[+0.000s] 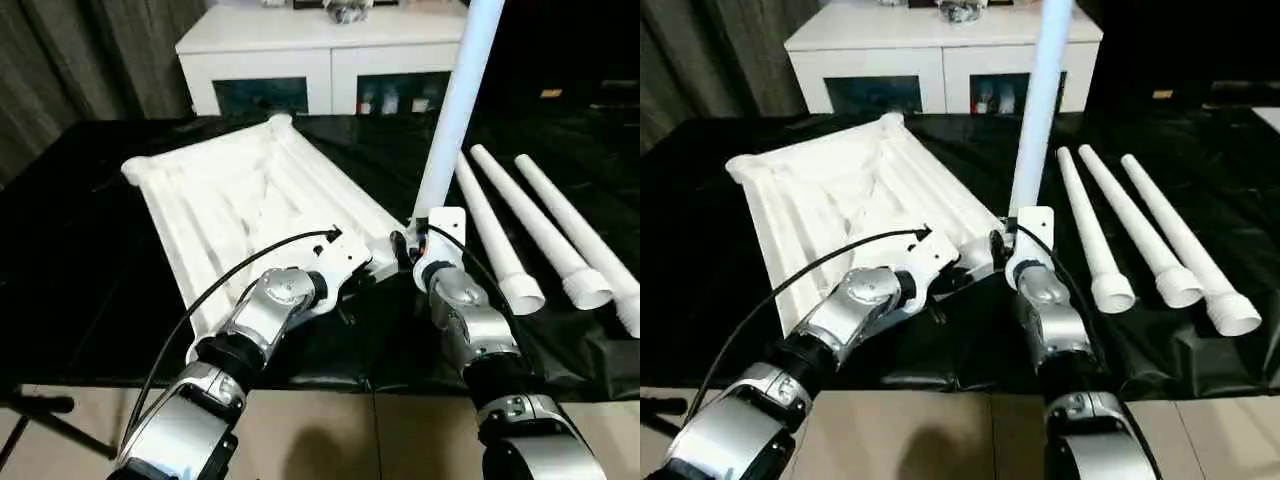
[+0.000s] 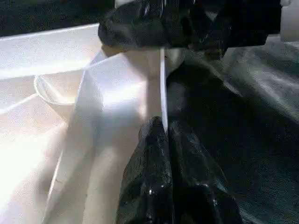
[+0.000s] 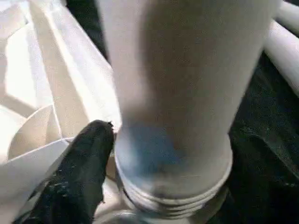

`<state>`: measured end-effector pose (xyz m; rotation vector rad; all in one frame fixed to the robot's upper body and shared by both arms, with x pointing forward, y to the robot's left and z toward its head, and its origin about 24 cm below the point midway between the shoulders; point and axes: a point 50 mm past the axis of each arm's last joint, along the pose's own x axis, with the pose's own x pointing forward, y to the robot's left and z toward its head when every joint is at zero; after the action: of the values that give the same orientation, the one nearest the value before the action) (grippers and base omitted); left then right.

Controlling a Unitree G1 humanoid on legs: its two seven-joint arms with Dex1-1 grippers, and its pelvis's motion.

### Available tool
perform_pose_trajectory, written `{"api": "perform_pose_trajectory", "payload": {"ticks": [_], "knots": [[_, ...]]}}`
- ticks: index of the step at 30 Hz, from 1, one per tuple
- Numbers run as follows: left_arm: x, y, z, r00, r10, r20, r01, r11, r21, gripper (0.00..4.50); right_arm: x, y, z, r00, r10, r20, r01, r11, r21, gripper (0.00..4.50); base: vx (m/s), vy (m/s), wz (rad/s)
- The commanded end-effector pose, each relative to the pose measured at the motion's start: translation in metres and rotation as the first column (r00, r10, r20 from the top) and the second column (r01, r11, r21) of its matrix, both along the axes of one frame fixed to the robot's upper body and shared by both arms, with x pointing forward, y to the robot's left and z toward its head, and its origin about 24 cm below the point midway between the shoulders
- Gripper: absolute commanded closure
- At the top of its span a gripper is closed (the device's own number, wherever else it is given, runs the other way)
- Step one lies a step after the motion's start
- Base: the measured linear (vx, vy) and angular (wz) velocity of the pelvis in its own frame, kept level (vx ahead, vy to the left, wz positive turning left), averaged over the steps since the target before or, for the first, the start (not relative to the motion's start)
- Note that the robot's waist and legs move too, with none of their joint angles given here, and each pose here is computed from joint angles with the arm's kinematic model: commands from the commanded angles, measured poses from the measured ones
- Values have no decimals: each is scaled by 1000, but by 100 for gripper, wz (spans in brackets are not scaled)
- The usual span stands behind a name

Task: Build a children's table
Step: Rotate leg to tighten

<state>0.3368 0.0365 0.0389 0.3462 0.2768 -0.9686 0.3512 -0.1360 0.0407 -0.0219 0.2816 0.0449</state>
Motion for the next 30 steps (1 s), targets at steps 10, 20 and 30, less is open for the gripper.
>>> {"api": "perform_pose_trajectory", "payload": {"ticks": [10,20,30], "knots": [[20,6,33,981,151,119,-128,975,-183,326,-22,-18,30,994,1,110,5,999,-53,69,0,0,0],[20,137,65,831,512,218,-457,852,-257,242,-48,-30,31,974,191,124,-184,981,-62,28,0,0,0],[-18,273,71,531,802,274,-834,552,-3,210,-72,-14,7,887,458,-67,-461,887,-40,0,0,0,0]]}}
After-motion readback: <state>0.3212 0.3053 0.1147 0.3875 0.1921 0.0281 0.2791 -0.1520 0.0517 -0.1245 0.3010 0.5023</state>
